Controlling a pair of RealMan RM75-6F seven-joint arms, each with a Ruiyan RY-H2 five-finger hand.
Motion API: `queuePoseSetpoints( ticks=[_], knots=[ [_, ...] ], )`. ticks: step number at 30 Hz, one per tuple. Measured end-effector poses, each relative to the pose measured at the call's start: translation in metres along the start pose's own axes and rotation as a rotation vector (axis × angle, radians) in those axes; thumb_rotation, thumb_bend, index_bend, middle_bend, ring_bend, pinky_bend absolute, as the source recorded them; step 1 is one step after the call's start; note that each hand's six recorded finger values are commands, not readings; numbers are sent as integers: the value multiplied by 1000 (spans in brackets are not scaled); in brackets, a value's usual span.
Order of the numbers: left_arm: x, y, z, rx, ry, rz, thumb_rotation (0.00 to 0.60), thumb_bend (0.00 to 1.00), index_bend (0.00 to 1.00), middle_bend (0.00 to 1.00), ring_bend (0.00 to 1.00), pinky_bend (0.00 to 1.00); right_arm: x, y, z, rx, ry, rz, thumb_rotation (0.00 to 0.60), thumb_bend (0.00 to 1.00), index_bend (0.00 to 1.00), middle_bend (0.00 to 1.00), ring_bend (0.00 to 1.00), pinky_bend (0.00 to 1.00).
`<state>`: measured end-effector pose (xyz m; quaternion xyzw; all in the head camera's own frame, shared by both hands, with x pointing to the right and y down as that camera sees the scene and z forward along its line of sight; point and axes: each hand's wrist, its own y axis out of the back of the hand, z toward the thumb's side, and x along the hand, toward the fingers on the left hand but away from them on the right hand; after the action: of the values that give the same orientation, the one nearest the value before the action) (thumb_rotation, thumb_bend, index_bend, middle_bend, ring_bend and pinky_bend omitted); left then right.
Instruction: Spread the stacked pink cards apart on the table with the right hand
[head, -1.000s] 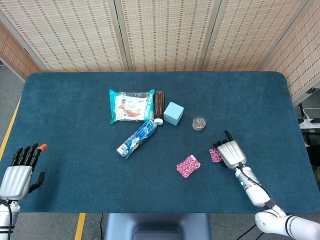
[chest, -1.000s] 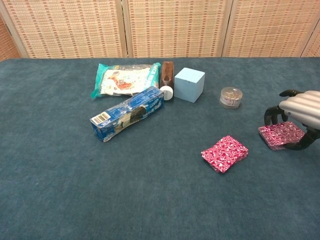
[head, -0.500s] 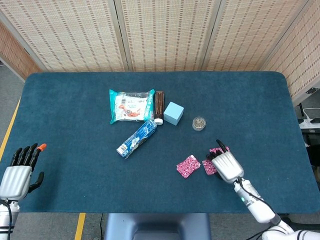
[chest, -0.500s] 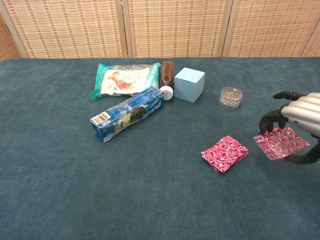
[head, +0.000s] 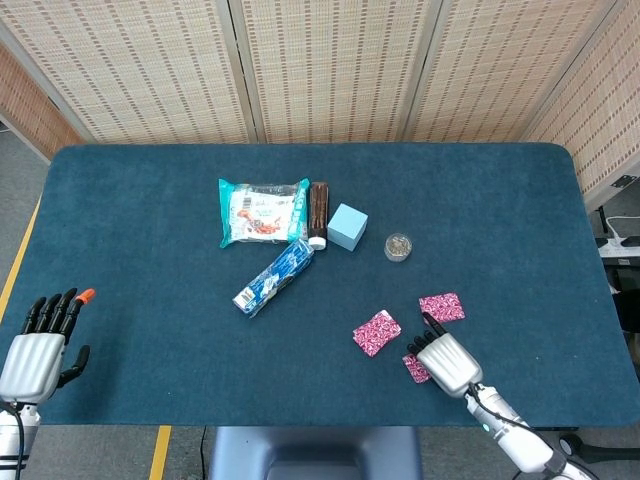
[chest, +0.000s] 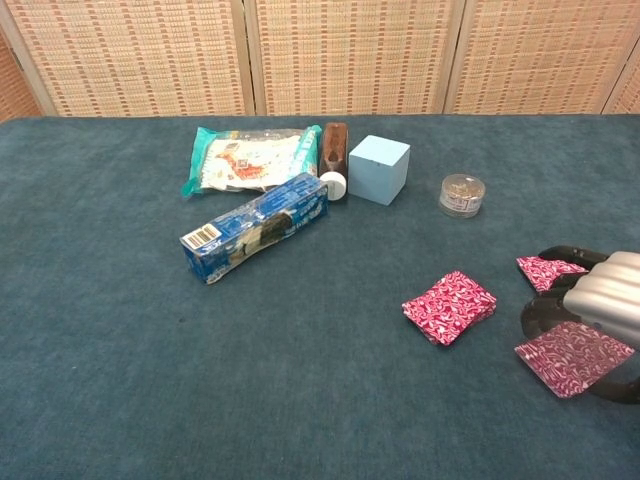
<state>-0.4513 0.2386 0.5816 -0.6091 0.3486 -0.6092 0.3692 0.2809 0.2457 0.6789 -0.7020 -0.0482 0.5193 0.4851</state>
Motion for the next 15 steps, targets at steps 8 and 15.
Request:
queuePoseSetpoints(
  ticks=[8,15],
  knots=[
    [-1,0,0,0,0,2,600,433,0,0,0,1,8,0,-9,-29,-10,23,600,180,0,142,124,0],
    [-2,4,0,-1,2,16,600,434,0,0,0,1,26,21,-27,-125,-87,-80,600,180,0,95,59,0]
  ],
)
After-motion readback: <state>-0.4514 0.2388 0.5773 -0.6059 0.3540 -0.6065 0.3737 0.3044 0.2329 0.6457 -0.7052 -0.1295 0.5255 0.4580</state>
